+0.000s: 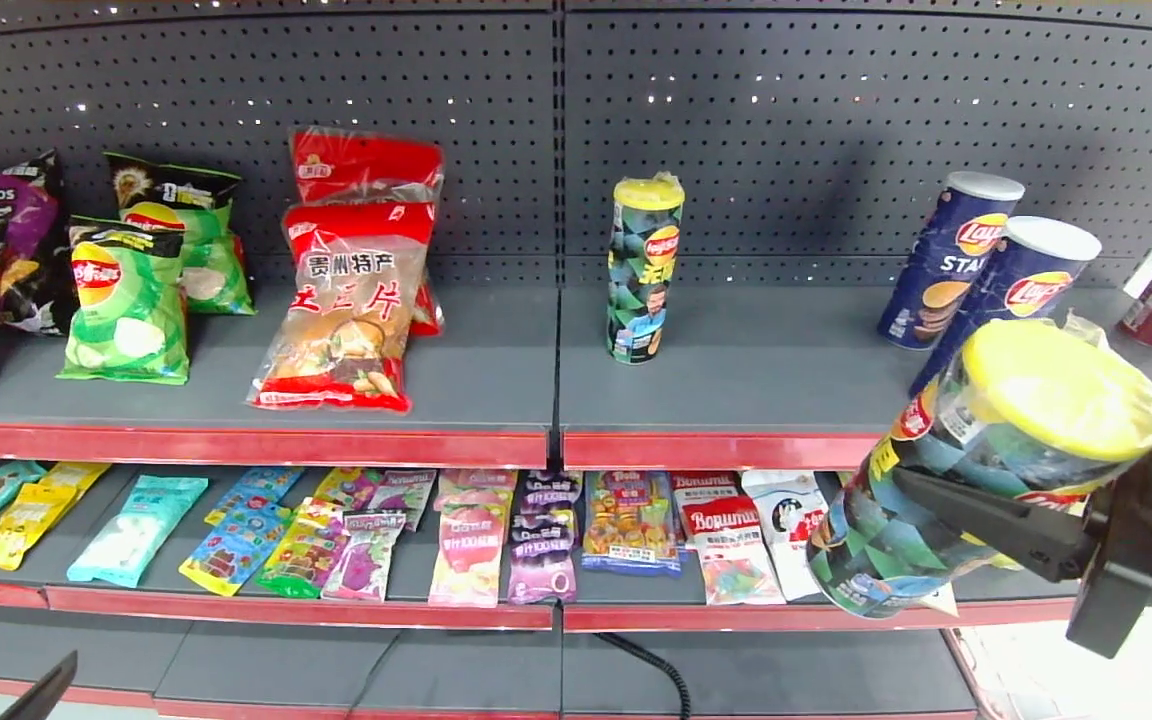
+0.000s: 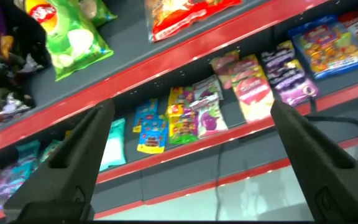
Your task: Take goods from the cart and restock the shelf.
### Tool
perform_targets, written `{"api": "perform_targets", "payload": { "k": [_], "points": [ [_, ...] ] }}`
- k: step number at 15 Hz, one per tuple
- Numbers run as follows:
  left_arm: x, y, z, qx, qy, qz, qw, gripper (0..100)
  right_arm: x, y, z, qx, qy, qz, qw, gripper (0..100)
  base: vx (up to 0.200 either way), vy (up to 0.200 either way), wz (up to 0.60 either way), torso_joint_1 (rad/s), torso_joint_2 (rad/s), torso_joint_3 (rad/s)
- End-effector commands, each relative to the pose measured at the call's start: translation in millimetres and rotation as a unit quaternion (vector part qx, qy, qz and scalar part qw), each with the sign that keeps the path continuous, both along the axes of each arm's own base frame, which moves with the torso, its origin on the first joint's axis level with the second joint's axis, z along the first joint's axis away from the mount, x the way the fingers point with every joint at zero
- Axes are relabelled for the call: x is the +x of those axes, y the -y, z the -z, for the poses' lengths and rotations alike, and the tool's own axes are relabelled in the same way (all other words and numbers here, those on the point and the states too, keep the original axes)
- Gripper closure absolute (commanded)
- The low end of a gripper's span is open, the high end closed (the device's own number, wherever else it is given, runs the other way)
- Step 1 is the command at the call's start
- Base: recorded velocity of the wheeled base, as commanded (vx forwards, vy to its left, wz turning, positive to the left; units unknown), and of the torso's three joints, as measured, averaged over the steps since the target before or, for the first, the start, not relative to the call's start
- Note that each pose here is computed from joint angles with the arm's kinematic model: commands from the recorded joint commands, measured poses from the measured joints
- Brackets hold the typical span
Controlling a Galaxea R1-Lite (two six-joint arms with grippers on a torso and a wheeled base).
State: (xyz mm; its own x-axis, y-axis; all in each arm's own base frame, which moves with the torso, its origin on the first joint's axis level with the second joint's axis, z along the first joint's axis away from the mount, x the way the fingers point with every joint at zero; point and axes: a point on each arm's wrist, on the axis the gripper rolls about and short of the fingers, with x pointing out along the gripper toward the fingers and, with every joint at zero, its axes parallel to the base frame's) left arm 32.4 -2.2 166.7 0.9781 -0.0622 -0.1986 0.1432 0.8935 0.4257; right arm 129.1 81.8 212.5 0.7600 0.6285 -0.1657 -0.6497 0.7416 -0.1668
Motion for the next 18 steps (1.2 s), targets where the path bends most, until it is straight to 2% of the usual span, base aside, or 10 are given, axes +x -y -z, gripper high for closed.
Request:
{"api": "perform_targets", "payload": {
  "k": [1, 2, 16, 18],
  "points": [
    [0.2, 0.0, -0.5, 0.003, 0.000, -0.001, 1.0000, 0, 0.5, -0.3, 0.6, -0.001, -0.001, 0.000, 1.000, 100, 0.000, 0.000, 0.00, 0.000, 0.00, 0.000],
    [0.5, -0.1, -0.4, 0.003, 0.000, -0.002, 1.0000, 0, 1.1, -0.7, 0.6, -0.001, -0.002, 0.000, 1.000, 100, 0.000, 0.000, 0.00, 0.000, 0.00, 0.000],
    [2.0, 0.1, -1.9, 0.004, -0.002, -0.001, 1.0000, 0, 0.8, -1.4, -4.3, 0.004, 0.006, -0.003, 1.000, 100, 0.200, 0.000, 0.00, 0.002, 0.00, 0.001],
    [1.9, 0.2, -2.7, 0.012, 0.000, 0.003, 0.9999, 0, -3.5, -3.7, -5.9, 0.006, 0.010, -0.017, 1.000, 100, 0.000, 0.000, 0.00, 0.000, 0.00, 0.000]
  ]
}}
